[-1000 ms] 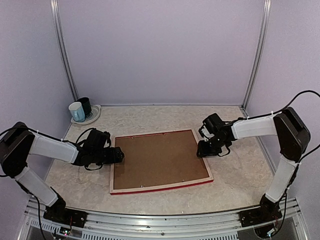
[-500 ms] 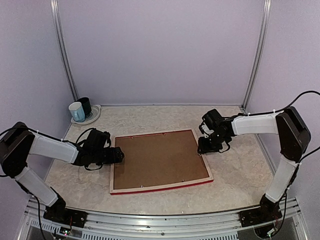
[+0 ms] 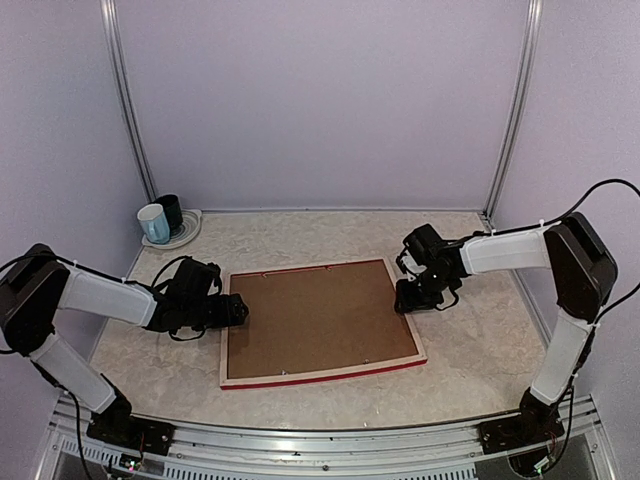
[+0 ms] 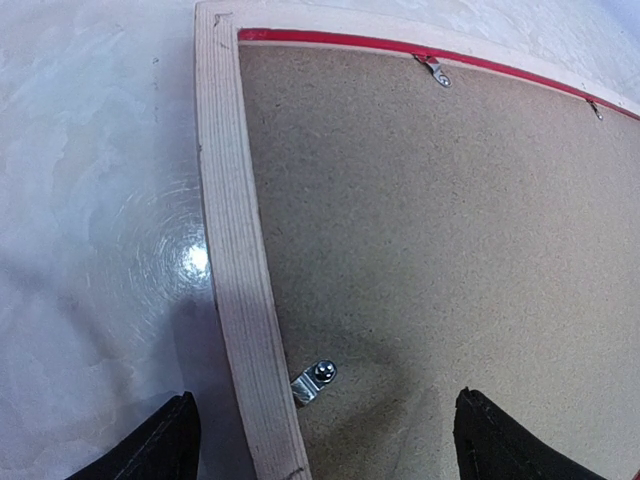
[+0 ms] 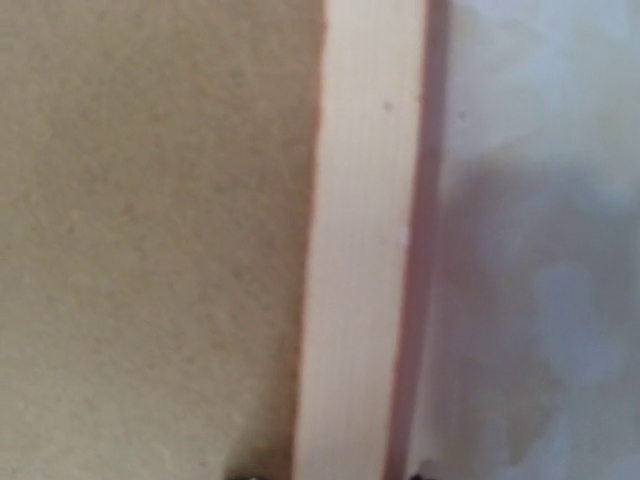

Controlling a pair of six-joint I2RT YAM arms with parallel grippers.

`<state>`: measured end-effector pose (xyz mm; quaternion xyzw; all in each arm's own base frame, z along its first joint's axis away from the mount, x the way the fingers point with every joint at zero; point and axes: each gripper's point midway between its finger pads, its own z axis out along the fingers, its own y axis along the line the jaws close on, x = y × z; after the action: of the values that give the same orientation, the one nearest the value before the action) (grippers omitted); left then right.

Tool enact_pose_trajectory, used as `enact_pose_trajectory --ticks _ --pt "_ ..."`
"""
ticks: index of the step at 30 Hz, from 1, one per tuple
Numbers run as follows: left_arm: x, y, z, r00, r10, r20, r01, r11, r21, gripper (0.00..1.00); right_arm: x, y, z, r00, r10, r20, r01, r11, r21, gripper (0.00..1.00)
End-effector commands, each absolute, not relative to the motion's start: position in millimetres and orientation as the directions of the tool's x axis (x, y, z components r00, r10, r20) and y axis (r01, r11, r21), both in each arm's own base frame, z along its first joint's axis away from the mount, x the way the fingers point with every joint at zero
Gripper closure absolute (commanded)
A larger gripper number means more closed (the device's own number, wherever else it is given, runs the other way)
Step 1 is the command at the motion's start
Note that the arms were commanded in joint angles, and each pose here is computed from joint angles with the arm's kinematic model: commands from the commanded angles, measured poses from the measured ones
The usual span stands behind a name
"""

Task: Put the photo into the frame
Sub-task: Press the fastener onto the backboard.

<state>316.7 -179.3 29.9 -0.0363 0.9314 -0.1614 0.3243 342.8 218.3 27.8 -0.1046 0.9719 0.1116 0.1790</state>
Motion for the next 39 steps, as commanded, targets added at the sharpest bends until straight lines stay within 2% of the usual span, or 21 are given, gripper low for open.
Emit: enact_pose_trajectory --ticks 1,5,9,17,28,34,39 --pt "305.3 -174.8 17.7 -0.814 -0.157 -0.560 0.025 0.952 -0.304 0.13 326.7 203.2 -2.9 -0.939 -0.185 -0.290 -0.232 0.963 0.136 0.64" --pt "305.7 -175.0 17.8 -0.814 -0.157 -0.559 0.025 0.952 -0.304 0.14 328.1 202.8 -0.1 -0.935 -0.192 -0.298 -0.238 0.963 0.129 0.66" --pt "306.9 -173.9 18.4 -0.812 -0.158 -0.562 0.020 0.955 -0.297 0.13 326.8 197.6 -0.3 -0.935 -0.202 -0.292 -0.241 0.965 0.103 0.73" --pt "308.8 -165.7 18.2 -0.808 -0.168 -0.565 -0.010 0.962 -0.272 0.13 323.1 190.6 -3.7 -0.933 -0.229 -0.276 -0.256 0.964 0.067 0.80" --pt "313.1 -168.0 29.8 -0.796 -0.170 -0.581 -0.005 0.962 -0.274 0.13 319.8 202.6 4.7 -0.920 -0.314 -0.236 -0.343 0.935 0.094 0.66" --pt "312.4 -169.2 28.9 -0.797 -0.169 -0.580 -0.006 0.962 -0.272 0.14 313.5 194.8 3.5 -0.916 -0.341 -0.213 -0.360 0.931 0.059 0.67" --pt "311.7 -168.4 26.8 -0.799 -0.166 -0.578 -0.009 0.964 -0.265 0.14 309.7 188.4 -1.8 -0.916 -0.349 -0.197 -0.359 0.933 0.014 0.74"
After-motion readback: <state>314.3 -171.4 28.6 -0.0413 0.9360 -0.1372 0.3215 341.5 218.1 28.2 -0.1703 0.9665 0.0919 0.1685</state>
